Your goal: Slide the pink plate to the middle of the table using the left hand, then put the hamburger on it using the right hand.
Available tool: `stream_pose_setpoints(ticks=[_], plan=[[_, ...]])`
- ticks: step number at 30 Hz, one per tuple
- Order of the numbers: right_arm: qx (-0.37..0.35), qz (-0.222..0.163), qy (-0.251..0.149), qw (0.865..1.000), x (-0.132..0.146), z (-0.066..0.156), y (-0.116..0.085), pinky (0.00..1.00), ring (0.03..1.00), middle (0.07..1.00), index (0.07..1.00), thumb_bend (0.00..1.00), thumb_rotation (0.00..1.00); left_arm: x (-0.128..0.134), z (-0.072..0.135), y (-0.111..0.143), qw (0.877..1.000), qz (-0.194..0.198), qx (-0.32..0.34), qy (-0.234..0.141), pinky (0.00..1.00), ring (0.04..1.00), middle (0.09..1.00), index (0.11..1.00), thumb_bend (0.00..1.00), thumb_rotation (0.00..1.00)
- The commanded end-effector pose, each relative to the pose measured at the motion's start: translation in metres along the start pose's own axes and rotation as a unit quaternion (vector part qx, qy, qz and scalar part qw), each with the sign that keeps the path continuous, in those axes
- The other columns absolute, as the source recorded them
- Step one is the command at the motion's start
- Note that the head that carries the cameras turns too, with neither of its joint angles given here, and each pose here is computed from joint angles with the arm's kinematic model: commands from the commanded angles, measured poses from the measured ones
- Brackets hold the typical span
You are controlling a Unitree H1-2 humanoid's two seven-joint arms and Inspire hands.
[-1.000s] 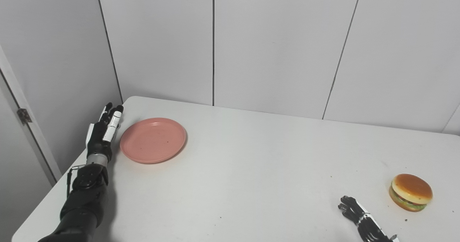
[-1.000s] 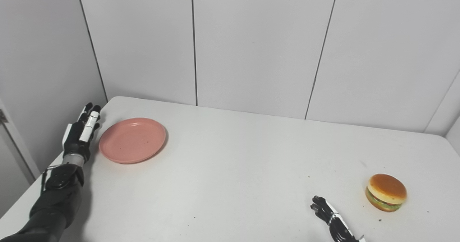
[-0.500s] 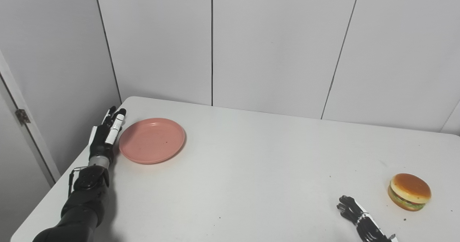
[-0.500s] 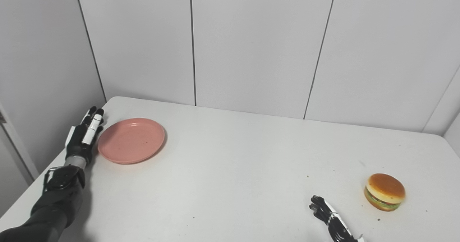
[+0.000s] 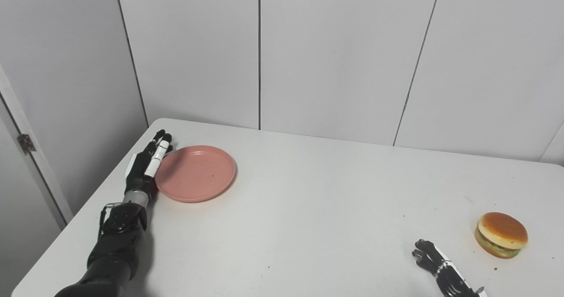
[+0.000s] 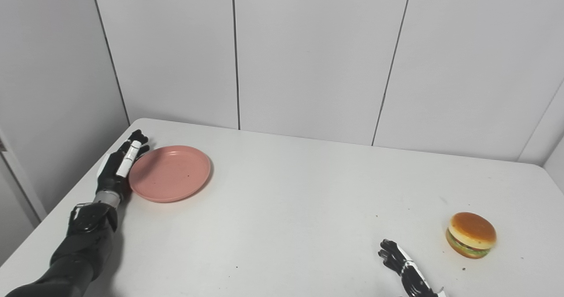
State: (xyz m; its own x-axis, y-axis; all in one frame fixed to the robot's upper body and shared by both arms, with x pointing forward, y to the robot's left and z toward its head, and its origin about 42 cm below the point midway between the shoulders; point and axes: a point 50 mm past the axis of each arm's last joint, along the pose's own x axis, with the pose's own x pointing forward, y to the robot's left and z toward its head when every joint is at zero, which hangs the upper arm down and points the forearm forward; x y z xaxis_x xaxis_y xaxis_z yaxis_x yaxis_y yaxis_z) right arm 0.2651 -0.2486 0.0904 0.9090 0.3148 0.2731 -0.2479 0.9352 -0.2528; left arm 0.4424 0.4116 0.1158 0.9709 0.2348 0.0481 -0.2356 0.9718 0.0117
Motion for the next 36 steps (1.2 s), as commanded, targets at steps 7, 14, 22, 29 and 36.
stream_pose_setpoints(ticks=[7, 14, 22, 29, 36], plan=[[-0.006, 0.004, 0.059, 0.998, 0.000, -0.016, -0.003, 0.85, 0.844, 0.889, 0.877, 0.82, 0.97, 0.011, 0.025, -0.013, 0.999, -0.032, 0.006, -0.036, 0.89, 0.899, 0.889, 0.903, 0.86, 0.77], [-0.006, 0.006, 0.060, 0.998, 0.000, -0.015, -0.005, 0.86, 0.845, 0.890, 0.876, 0.81, 0.97, 0.009, 0.024, -0.029, 0.998, -0.049, 0.004, -0.031, 0.87, 0.898, 0.886, 0.877, 0.86, 0.78], [-0.009, 0.008, 0.059, 0.998, -0.003, -0.014, -0.005, 0.86, 0.852, 0.896, 0.882, 0.79, 0.96, 0.005, 0.018, -0.044, 0.997, -0.073, 0.015, -0.019, 0.84, 0.896, 0.886, 0.897, 0.80, 0.78], [-0.011, 0.010, 0.061, 0.998, -0.004, -0.013, -0.005, 0.86, 0.851, 0.897, 0.883, 0.80, 0.97, 0.002, 0.013, -0.058, 0.995, -0.097, 0.020, -0.018, 0.87, 0.889, 0.879, 0.889, 0.83, 0.78], [-0.013, 0.009, 0.062, 0.998, -0.004, -0.012, -0.004, 0.85, 0.852, 0.898, 0.883, 0.81, 0.98, -0.002, 0.009, -0.074, 0.993, -0.112, 0.021, -0.014, 0.84, 0.855, 0.855, 0.863, 0.84, 0.77]])
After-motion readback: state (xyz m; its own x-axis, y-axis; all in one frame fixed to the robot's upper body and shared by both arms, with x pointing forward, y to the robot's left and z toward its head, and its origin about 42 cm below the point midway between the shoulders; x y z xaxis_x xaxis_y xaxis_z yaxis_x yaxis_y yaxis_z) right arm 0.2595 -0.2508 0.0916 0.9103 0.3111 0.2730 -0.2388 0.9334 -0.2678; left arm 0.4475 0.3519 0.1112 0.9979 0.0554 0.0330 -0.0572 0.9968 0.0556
